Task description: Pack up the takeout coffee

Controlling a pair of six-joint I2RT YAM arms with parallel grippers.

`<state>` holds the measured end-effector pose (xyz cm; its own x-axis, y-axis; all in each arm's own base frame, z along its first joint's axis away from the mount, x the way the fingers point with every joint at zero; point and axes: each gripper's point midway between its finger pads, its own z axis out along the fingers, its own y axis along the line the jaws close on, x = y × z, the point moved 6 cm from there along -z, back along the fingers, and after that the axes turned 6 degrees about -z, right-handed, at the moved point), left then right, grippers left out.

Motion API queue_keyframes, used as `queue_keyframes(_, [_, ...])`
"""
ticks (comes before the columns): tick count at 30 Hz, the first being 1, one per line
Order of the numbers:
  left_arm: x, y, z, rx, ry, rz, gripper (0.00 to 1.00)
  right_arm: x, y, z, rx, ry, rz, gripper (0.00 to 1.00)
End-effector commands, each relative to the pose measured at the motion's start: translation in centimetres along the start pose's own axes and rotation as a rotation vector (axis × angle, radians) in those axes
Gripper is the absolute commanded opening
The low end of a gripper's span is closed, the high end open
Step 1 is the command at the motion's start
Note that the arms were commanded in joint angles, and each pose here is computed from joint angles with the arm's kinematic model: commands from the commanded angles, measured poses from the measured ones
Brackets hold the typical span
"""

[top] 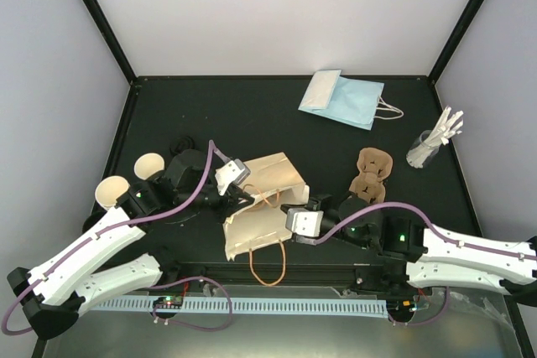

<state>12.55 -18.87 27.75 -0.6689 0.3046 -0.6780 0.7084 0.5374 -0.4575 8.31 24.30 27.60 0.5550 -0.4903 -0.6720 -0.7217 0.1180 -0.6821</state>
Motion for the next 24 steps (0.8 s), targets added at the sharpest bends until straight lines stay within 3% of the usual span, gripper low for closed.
queue_keyframes(1, [-0.6,-0.5,-0.2,0.025,-0.035,0.007,0.01,0.3,-0.5,-0.4,0.015,0.011,-0.034,0.01])
queue_keyframes(7, [-0.9,-0.6,-0.3,0.028,-0.057,-0.004,0.02,-1.7,1.4,0.1,-0.182,-0.069,-0.141,0.01])
queue_keyframes(16, [-1.9,-0.9,-0.3,0.045,-0.102,-0.026,0.02,-1.8,2.4,3.8,-0.317,0.098,-0.238,0.01])
queue_keyframes(24, [-2.1,-1.0,-0.1,0.058,-0.124,-0.028,0.01,0.9,3.3,6.7,-0.297,0.333,-0.268,0.01])
